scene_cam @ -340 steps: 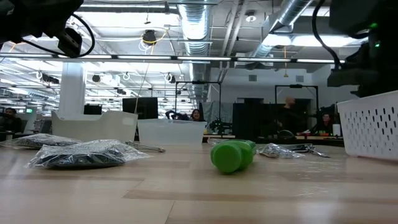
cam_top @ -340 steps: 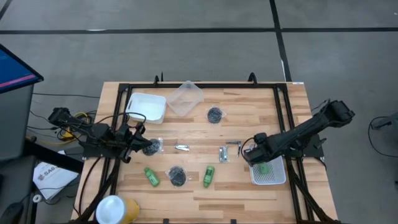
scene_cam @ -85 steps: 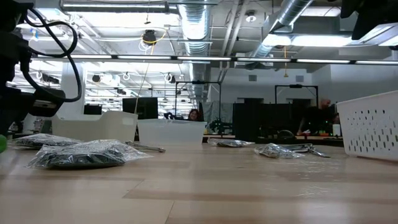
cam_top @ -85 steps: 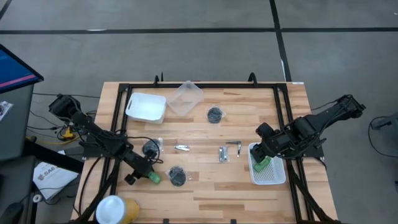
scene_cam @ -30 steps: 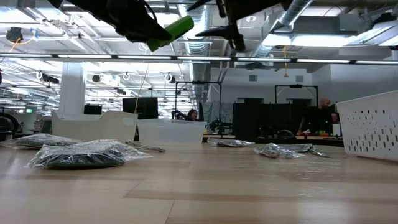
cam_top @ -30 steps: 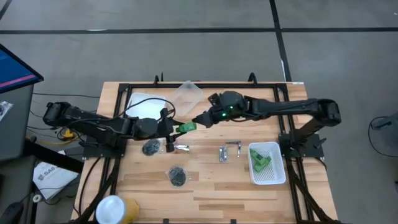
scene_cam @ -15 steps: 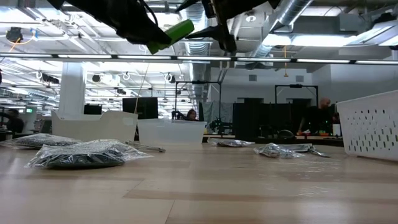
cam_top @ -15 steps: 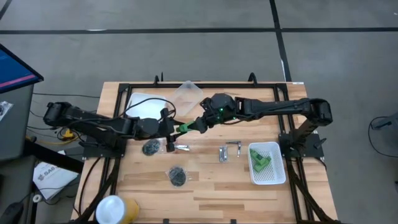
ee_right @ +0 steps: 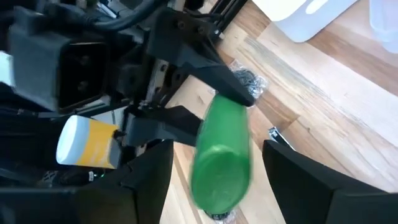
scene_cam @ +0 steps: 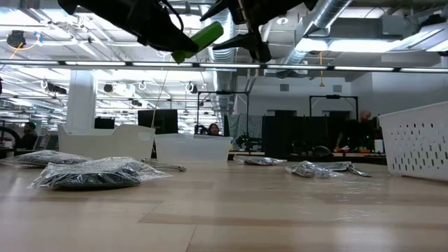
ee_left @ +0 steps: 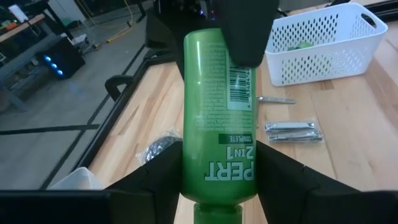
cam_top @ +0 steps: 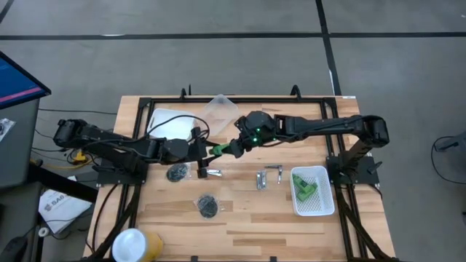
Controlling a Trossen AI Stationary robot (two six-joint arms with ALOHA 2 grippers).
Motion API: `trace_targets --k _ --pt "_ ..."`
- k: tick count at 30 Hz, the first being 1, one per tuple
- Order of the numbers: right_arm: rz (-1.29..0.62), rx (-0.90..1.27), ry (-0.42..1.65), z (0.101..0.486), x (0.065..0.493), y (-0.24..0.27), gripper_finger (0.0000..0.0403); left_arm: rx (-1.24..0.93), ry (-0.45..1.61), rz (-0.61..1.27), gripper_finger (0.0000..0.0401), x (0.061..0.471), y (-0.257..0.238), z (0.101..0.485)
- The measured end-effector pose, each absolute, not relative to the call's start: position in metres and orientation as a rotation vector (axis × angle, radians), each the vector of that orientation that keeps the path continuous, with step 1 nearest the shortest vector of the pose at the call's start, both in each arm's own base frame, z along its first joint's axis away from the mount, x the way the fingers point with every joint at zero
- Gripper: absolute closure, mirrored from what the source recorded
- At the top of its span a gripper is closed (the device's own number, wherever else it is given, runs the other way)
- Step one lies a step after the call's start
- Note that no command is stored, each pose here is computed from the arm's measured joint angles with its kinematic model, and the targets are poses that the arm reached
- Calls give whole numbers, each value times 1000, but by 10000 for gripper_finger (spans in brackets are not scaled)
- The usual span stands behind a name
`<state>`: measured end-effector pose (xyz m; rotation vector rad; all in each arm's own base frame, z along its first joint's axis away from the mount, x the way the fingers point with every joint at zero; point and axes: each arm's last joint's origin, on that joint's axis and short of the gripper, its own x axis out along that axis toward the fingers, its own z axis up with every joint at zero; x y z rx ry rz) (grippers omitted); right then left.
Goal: Pick & Place Travel size toiletries
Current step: Put the green shampoo into the bottom white bin
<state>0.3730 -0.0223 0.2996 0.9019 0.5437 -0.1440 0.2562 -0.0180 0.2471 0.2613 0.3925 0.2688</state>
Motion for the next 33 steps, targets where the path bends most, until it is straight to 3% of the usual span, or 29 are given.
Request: trace_targets --k 7,21,33 --pt "-106 912 560 300 373 -23 183 298 387 262 229 257 -18 248" --pt "-93 902 575 299 372 -24 302 296 374 272 233 257 -16 249" --pt "-88 896 579 299 371 -27 311 289 359 265 214 258 -17 251"
